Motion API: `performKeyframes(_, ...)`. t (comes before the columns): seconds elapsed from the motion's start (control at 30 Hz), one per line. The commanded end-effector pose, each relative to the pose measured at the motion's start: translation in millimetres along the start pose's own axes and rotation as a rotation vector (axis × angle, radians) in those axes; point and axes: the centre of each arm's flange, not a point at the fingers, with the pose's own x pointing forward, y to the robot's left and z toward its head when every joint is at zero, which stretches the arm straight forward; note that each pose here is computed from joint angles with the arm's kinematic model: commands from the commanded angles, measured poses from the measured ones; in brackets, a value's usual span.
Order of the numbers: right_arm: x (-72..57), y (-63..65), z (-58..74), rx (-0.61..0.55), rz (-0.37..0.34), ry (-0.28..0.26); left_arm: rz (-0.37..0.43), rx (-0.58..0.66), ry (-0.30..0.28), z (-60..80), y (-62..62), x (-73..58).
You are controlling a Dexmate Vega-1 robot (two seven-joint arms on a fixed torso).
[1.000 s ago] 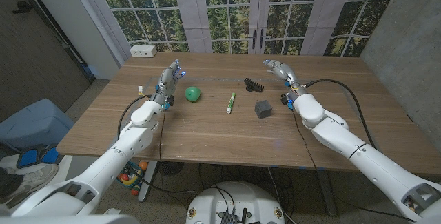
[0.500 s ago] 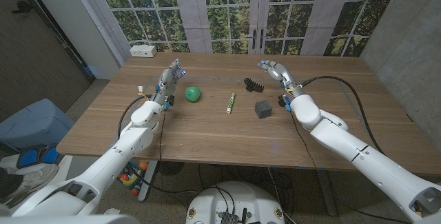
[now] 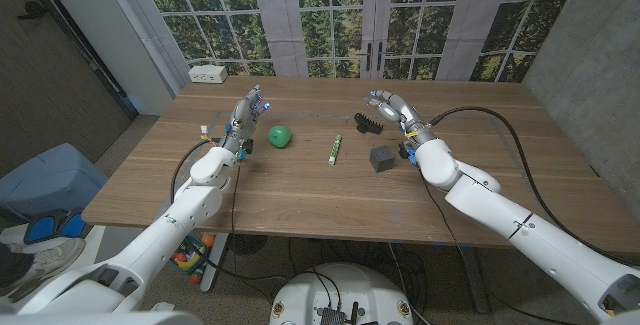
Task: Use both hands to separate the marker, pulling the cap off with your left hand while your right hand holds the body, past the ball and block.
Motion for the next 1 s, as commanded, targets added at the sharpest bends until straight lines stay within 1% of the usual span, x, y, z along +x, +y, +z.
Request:
performKeyframes(0.03,-4.7,8.3,9.7,-0.107,0.015,0.004,0.000,0.001,-0.004,0.4,-1.2,-1.8)
performKeyframes(0.17,-6.7,12.5,13.4,-0.134,0.015,0.001,-0.002,0.000,-0.005,0.7,-1.7,-2.0)
performKeyframes(0.43,-11.1,24.7,22.9,-0.236,0.008,0.006,-0.006,0.003,-0.011,2.0,-1.7,-2.3)
performKeyframes(0.6,-13.0,31.9,27.0,-0.274,0.025,0.007,-0.009,0.003,-0.014,2.5,-1.5,-2.8)
performKeyframes(0.7,-14.8,35.4,29.9,-0.313,0.017,0.016,-0.010,0.003,-0.015,2.7,-1.7,-2.9)
performKeyframes(0.83,-16.2,37.6,33.1,-0.336,0.006,0.022,-0.012,0.004,-0.016,3.0,-1.7,-3.0)
performKeyframes(1.0,-17.8,45.5,38.5,-0.380,0.011,0.029,-0.012,0.003,-0.016,3.0,-1.2,-4.1)
